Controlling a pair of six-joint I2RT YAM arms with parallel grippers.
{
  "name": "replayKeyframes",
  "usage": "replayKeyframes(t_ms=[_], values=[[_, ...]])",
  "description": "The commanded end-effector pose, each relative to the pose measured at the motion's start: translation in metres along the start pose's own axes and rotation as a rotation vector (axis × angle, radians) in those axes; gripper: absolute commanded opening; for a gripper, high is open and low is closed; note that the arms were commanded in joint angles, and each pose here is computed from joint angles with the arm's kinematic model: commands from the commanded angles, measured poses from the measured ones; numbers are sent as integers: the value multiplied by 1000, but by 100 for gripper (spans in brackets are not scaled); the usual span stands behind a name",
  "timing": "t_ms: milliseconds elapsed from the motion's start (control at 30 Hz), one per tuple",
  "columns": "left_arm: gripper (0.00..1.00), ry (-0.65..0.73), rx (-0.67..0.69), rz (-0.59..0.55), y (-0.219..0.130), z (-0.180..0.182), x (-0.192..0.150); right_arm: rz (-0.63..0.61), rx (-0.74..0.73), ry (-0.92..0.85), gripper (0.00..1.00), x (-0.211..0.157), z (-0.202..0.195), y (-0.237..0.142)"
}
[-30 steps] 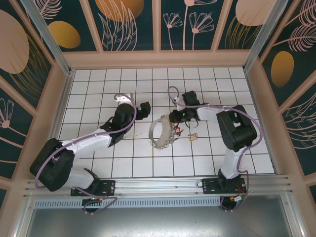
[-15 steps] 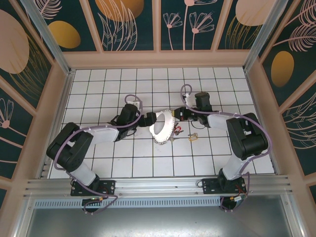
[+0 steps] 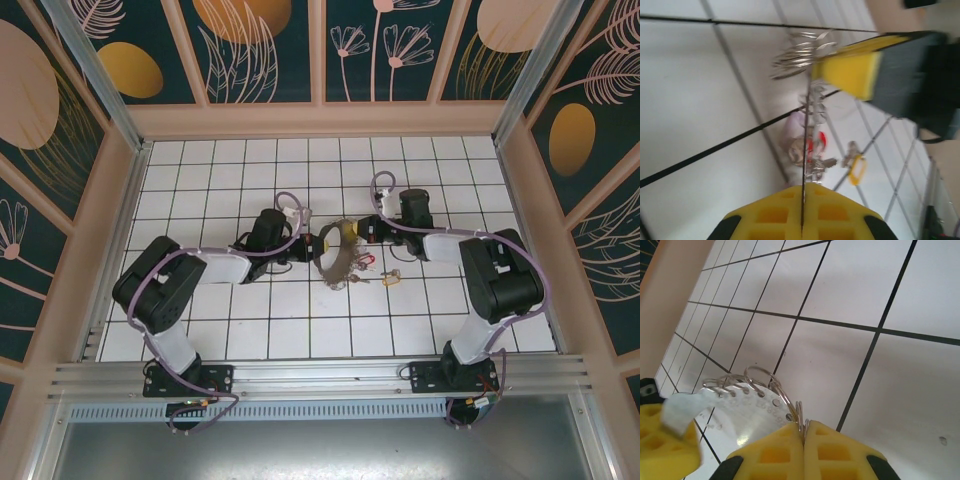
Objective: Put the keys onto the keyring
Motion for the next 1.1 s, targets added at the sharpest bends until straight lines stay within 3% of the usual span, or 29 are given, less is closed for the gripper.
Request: replayKeyframes(t_ms=[0, 100, 267, 433, 500, 567, 667, 933, 1067], values=[[0, 52, -23, -120, -21, -21, 29, -86, 40, -74, 10, 16, 21, -19], [0, 171, -35, -152, -41, -50, 48, -188, -2, -118, 32, 29, 34, -44], [0, 423, -6, -174, -84, -110, 85, -498, -178, -310, 44, 45, 63, -112], [0, 614, 79, -132, -100, -134, 106, -585, -177, -496, 55, 40, 83, -137], [0, 661, 5, -130, -107, -151, 111, -546, -153, -533, 48, 40, 88, -137], [0, 732, -68, -149, -116, -166, 112, -493, -92, -568, 47, 40, 96, -137], [0, 833, -86, -146, -127, -177, 112, -463, -35, -653, 39, 34, 105, -138], [0, 862, -49, 39, -139, -193, 121, -598, -30, -1051, 35, -7, 128, -136], [0, 879, -89, 41, -142, -201, 122, -614, -30, -1136, 35, -14, 139, -130]])
Point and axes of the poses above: each hand's point on the last joint's axis, 136 mm out from that joint toward the fingers, its own y axis out along the fingers, its own z axis along the line the jaws close on, x = y × z, the point moved 9 cm from there along -y, back along the fingers, and after that the axes turned 1 degree about -y, right-handed, at the moved point
